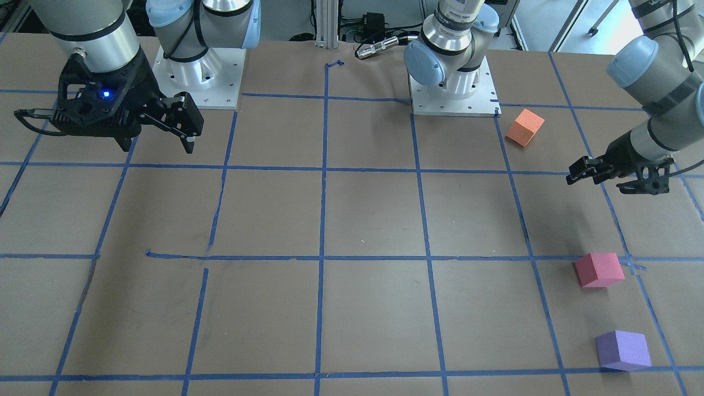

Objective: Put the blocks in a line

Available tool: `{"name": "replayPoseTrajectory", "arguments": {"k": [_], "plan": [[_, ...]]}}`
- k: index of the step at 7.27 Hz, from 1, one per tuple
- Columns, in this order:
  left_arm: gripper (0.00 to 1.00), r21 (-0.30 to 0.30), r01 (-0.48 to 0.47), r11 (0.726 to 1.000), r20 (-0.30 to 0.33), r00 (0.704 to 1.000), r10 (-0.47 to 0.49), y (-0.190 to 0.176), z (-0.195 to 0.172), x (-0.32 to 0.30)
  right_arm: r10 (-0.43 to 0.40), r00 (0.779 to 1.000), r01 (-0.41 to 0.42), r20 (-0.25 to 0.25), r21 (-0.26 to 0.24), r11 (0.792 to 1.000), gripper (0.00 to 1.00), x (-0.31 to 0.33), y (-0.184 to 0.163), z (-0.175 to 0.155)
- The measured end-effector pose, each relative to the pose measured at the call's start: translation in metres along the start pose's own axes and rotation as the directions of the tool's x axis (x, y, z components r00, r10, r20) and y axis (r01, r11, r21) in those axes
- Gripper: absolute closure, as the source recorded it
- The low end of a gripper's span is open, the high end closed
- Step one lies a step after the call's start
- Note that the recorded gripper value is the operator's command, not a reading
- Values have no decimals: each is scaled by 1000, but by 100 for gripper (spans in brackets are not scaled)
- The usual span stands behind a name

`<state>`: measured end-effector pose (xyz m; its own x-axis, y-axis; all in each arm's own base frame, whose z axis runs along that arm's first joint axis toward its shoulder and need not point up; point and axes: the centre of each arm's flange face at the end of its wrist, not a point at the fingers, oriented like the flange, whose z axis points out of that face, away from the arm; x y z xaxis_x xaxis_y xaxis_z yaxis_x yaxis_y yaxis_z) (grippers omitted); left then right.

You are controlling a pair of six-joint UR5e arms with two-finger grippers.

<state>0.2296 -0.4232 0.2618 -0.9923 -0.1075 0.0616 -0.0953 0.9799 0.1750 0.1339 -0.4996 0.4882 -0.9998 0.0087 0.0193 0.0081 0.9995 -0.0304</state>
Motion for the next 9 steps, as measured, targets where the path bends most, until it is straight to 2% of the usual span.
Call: {"name": "replayPoseTrajectory", "arguments": {"k": [2, 3, 4, 5, 6, 7, 8, 9], "plan": [[30, -34, 116, 993, -7, 993, -116, 30, 14, -2, 0, 1000, 0, 0, -3, 1000, 0, 0, 0, 1], [20, -53, 179, 982, -6, 984, -180, 42, 22, -1, 1, 1000, -1, 0, -4, 1000, 0, 0, 0, 1], [8, -67, 230, 971, 28, 973, -228, 51, 21, -4, 1, 1000, -1, 0, -5, 1000, 0, 0, 1, 1], [0, -81, 270, 960, 99, 960, -261, 60, 15, -9, 1, 1000, -1, 0, -6, 1000, 0, 0, 1, 1], [0, -86, 312, 946, 160, 942, -296, 68, 8, -14, 1, 1000, -1, 0, -6, 1000, 0, 0, 1, 1], [0, -86, 352, 932, 180, 926, -333, 75, 5, -22, 1, 1000, -1, 0, -8, 1000, 0, 0, 1, 1], [0, -85, 386, 918, 154, 916, -371, 85, 6, -36, 1, 1000, -1, 0, -9, 1000, 0, 0, 1, 1], [0, -87, 409, 908, 93, 911, -402, 95, 11, -51, 1, 1000, -1, 0, -9, 1000, 0, 0, 1, 1]]}}
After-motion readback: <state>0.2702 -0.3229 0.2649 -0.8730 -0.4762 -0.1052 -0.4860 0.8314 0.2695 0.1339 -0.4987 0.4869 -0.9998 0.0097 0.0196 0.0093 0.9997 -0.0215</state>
